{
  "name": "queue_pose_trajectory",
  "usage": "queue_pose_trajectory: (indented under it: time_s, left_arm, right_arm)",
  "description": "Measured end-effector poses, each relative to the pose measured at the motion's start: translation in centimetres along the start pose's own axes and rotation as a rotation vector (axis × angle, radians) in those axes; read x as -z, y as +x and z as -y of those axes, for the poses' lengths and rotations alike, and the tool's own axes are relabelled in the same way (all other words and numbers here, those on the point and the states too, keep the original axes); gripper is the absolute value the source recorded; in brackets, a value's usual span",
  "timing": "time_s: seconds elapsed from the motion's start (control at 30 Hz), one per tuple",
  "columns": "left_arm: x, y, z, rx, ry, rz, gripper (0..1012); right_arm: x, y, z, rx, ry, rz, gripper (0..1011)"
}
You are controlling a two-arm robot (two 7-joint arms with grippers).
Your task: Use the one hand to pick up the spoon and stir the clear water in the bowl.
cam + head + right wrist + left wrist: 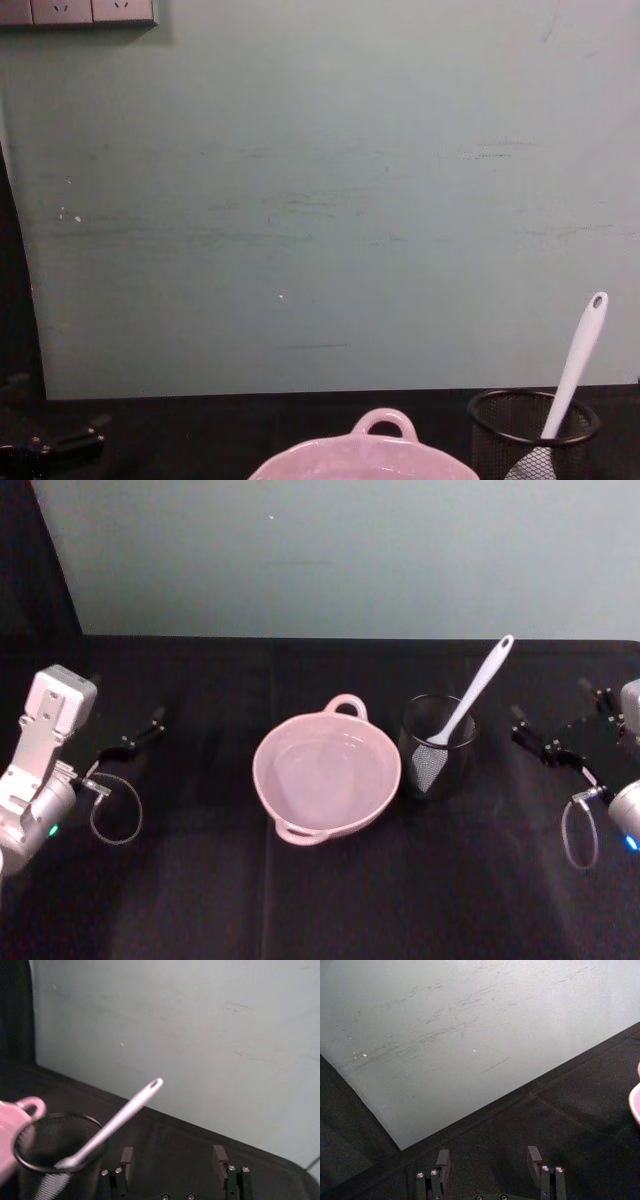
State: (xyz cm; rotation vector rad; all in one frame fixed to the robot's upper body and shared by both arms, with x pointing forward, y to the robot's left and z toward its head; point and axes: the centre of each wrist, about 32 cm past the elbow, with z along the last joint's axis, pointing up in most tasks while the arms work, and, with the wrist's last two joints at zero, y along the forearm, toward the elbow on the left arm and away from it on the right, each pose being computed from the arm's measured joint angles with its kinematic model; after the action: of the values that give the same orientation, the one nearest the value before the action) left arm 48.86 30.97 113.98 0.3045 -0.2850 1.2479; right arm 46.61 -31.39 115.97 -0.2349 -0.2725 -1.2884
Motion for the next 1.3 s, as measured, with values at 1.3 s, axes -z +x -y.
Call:
queue_pose_trajectory:
  time_s: [1.3]
  left_arm:
    - [0.00, 0.00, 0.00, 0.000, 0.000, 0.000, 1011]
  right_arm:
    - [0.6, 0.6, -6.3, -0.192, 0.101, -0.792, 1002]
